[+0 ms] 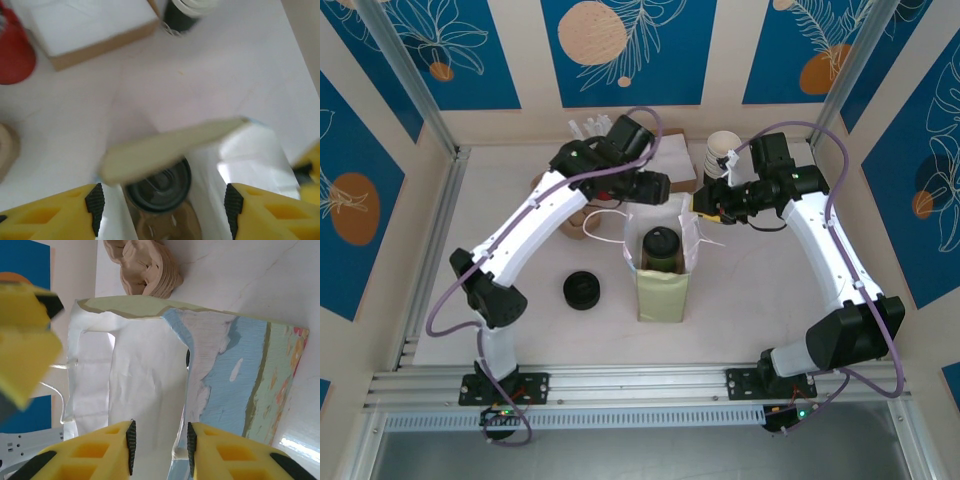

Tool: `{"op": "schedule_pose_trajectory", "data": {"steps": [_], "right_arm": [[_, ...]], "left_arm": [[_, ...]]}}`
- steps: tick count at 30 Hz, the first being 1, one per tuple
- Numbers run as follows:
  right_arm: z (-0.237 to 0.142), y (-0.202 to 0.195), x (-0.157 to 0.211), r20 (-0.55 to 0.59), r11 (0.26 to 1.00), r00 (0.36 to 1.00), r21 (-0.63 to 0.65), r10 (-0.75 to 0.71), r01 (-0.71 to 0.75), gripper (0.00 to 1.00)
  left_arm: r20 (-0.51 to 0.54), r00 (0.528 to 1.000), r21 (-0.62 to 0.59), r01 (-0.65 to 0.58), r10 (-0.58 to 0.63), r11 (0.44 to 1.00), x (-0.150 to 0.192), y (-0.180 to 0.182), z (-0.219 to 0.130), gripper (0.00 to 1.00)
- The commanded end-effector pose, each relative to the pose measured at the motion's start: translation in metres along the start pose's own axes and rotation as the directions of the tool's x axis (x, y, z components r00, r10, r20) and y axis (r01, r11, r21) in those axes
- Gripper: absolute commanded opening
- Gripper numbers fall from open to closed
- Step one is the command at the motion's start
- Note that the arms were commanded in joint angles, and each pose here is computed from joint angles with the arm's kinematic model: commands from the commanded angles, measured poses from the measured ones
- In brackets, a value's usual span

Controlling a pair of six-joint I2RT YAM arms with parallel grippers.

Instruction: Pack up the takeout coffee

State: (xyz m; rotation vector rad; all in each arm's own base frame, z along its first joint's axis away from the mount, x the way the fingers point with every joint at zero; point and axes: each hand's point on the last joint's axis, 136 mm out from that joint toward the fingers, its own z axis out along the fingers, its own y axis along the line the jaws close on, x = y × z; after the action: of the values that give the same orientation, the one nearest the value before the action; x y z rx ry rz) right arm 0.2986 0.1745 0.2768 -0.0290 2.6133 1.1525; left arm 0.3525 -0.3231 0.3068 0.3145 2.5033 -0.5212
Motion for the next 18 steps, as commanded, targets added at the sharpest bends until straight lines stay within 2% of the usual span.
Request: {"op": "schedule_pose_trajectory", "data": {"steps": [1,3,6,8,12,14,18], "right_arm": [[-0.016,0.012,-0.004,0.039,0.999,0.998,-0.02,-0.047,0.048,0.35],[-0.023,0.017,-0.014,0.083,0.997,0.994,-0.025,-0.066,0.068,0.35],[-0.037,0.02,-0.038,0.186,0.994,0.976,-0.001,-0.109,0.111,0.35],[-0.049,0.019,-0.06,0.269,0.993,0.956,0.035,-0.119,0.114,0.35],[-0.075,0.018,-0.102,0.426,0.993,0.898,0.081,-0.112,0.085,0.31],[-0.086,0.022,-0.117,0.478,0.993,0.87,0.08,-0.118,0.09,0.31],[-0.092,0.031,-0.134,0.514,0.995,0.852,0.048,-0.102,0.091,0.31]], "left_arm": [[0.16,0.985,0.014,0.068,-0.069,0.998,-0.041,0.015,-0.028,0.69],[0.21,0.974,0.018,0.083,-0.085,0.996,-0.058,0.025,-0.03,0.69],[0.295,0.951,-0.037,0.112,-0.096,0.993,-0.082,0.051,-0.033,0.7],[0.346,0.931,-0.123,0.164,-0.113,0.979,-0.095,0.083,-0.032,0.72],[0.441,0.885,-0.182,0.251,-0.149,0.951,-0.118,0.13,-0.023,0.73],[0.462,0.869,-0.171,0.282,-0.176,0.944,-0.127,0.15,-0.013,0.73],[0.46,0.864,-0.206,0.326,-0.203,0.923,-0.135,0.187,0.015,0.72]]}}
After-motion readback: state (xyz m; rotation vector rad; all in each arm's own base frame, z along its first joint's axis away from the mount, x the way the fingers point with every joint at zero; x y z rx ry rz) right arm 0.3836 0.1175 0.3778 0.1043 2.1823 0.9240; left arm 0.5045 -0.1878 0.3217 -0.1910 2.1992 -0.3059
